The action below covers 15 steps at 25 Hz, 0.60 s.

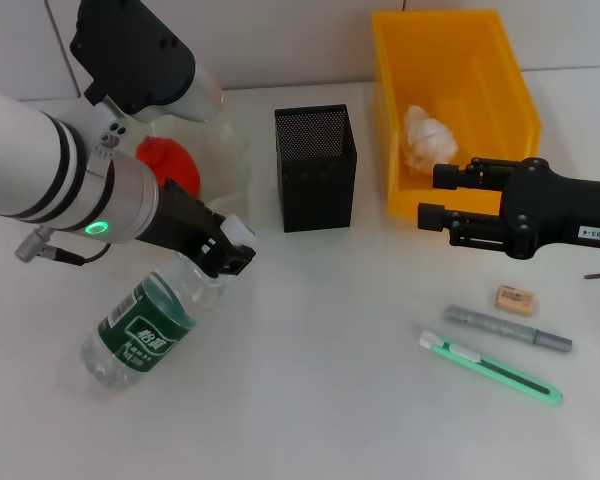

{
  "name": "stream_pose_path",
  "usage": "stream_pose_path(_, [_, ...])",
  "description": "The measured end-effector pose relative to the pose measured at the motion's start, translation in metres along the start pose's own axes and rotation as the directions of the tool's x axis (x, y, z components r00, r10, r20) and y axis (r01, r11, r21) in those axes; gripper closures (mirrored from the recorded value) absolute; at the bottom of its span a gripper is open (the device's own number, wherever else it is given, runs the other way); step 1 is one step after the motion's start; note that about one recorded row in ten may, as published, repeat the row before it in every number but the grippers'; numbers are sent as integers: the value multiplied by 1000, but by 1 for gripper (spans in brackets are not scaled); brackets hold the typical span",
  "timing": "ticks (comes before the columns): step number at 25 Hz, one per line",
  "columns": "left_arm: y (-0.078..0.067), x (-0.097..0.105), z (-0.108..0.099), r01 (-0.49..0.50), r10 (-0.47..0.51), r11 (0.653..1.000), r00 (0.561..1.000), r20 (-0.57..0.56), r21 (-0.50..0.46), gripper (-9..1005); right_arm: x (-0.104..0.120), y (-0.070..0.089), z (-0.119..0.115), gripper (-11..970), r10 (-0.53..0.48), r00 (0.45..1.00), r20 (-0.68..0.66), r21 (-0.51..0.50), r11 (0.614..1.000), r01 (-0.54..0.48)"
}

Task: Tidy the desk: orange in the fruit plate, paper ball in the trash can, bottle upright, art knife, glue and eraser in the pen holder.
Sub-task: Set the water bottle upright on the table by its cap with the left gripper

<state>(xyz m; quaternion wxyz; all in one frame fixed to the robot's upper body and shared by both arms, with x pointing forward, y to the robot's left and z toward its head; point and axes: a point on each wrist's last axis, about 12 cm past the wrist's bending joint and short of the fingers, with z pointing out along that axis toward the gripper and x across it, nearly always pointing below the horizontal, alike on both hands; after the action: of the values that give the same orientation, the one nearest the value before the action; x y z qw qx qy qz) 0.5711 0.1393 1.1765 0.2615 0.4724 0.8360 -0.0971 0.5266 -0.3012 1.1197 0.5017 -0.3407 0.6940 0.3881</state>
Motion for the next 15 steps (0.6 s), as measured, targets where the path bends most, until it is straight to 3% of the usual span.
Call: stream_pose_path(15, [0, 1, -10, 16, -15, 1000, 999, 38, -21, 553, 0, 0, 0, 322, 0, 1000, 0, 1, 1000, 0])
